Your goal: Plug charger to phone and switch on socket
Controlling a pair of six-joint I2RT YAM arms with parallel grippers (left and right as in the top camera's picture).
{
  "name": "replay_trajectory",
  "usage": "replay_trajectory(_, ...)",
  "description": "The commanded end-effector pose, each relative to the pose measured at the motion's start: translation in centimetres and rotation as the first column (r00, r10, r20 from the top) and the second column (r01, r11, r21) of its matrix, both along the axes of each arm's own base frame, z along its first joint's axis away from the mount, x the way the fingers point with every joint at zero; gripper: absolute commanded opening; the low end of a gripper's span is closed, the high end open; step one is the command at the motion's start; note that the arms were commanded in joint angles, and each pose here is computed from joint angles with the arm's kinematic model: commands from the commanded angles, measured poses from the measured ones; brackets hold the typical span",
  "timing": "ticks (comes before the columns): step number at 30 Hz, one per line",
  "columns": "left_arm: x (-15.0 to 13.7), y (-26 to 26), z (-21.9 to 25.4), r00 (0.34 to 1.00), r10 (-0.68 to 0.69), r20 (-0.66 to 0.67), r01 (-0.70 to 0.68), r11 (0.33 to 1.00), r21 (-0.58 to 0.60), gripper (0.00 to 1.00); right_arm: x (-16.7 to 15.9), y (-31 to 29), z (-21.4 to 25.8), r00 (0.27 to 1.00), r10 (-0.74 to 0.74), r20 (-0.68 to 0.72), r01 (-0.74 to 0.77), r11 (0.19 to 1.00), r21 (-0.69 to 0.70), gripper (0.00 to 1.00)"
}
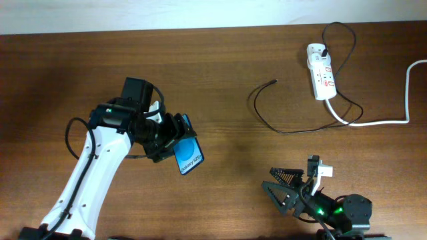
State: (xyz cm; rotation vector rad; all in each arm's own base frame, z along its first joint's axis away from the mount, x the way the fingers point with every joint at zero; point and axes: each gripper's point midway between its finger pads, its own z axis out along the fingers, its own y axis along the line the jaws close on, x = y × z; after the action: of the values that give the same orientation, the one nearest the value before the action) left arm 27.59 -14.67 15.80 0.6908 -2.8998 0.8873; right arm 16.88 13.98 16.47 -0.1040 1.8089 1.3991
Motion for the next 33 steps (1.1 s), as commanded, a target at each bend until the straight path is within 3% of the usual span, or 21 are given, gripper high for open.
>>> replay_trajectory(1,0.2,-0.9,1.0,0.996,0.076,-0.038,-0.079,0.995,-0.064,0.35,-0.3,0.2,-0.2,1.0,0.022,0.002,-0.022,1.0,-0.002,0.98)
replay_trajectory(6,0.8,-0.8,1.0,0.993,0.112,-0.03,-0.113,0.991,-0.064,0.35,-0.4,0.3,-0.1,0.997,0.029,-0.077,-0.024,0.998,0.055,0.98)
replay_trajectory(21,1.6,-0.2,0.7,0.99,0.138,0.001,-0.138,0.99,-0.025,0.38,0.0,0.0,2.7,0.995,0.0,-0.096,0.007,0.997,0.08,0.98)
replay_trajectory(29,1.6,0.0,0.6,0.99,0.141,0.004,-0.141,0.99,-0.015,0.39,2.8,-0.4,2.1,0.988,-0.032,-0.15,0.029,0.999,-0.02,0.98)
replay_trajectory(33,1.7,0.1,0.6,0.99,0.144,0.007,-0.144,0.99,-0.007,0.39,5.4,-0.7,3.1,1.0,-0.016,-0.01,0.014,0.984,-0.179,0.98)
